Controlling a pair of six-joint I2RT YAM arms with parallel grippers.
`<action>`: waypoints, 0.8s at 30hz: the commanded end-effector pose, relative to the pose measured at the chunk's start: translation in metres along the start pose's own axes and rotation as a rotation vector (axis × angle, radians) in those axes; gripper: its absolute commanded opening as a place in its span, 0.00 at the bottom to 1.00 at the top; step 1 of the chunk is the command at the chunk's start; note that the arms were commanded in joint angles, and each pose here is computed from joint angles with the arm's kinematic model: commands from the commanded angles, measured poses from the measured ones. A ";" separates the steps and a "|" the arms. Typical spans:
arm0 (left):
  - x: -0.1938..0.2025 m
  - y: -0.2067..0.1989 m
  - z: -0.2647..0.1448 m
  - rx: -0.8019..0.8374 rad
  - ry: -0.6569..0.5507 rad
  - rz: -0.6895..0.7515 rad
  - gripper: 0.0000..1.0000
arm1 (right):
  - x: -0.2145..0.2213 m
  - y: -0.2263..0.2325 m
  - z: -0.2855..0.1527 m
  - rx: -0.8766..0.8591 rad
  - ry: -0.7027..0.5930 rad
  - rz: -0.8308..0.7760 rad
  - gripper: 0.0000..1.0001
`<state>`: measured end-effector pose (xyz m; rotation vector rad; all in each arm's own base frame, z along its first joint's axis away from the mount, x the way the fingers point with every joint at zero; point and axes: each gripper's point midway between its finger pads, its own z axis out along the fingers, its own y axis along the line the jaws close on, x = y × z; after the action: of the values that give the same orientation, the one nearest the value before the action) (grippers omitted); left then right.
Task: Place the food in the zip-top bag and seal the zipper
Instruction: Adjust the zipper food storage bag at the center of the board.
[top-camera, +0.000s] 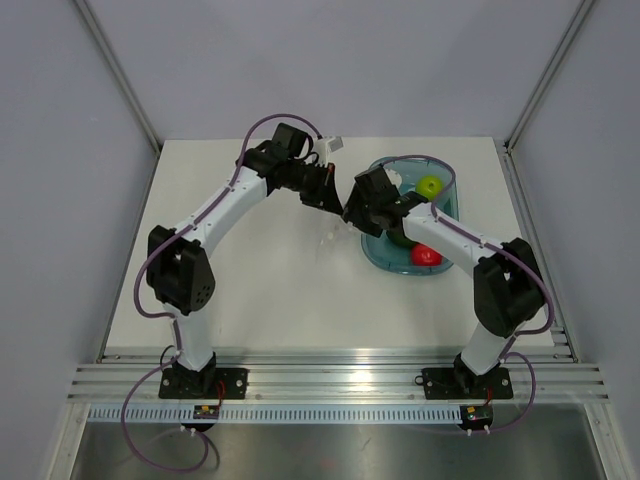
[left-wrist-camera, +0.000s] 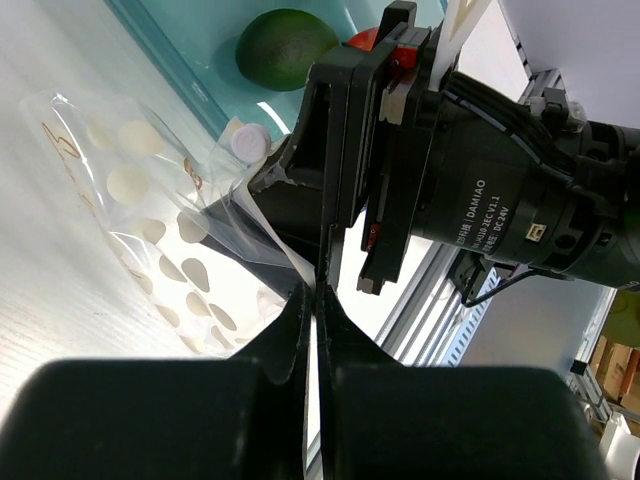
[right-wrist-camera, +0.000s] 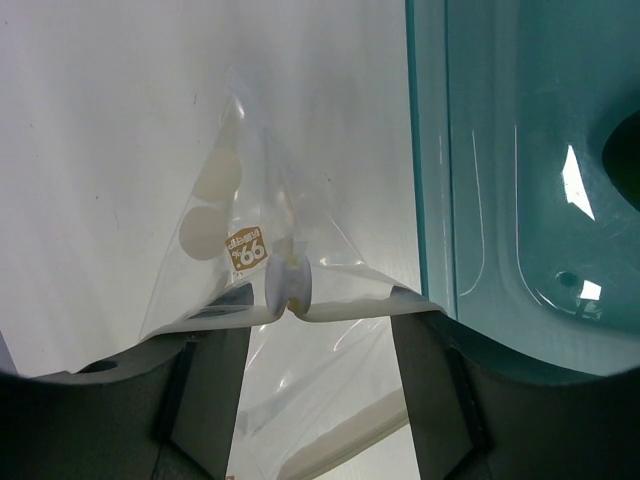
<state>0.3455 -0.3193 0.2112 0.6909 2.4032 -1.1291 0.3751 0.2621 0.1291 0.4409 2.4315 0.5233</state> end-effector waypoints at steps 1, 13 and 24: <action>0.023 0.039 0.004 -0.150 0.062 -0.023 0.00 | -0.064 0.069 -0.069 -0.276 -0.196 0.097 0.68; 0.032 0.049 0.010 -0.174 0.081 -0.052 0.00 | -0.071 0.078 -0.074 -0.302 -0.205 0.110 0.12; 0.024 0.039 0.007 -0.135 0.063 -0.041 0.00 | -0.053 0.075 -0.054 -0.297 -0.139 0.100 0.26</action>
<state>0.3432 -0.2952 0.1502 0.6130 2.6116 -0.9689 0.3889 0.2824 0.2126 0.4704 2.2042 0.7969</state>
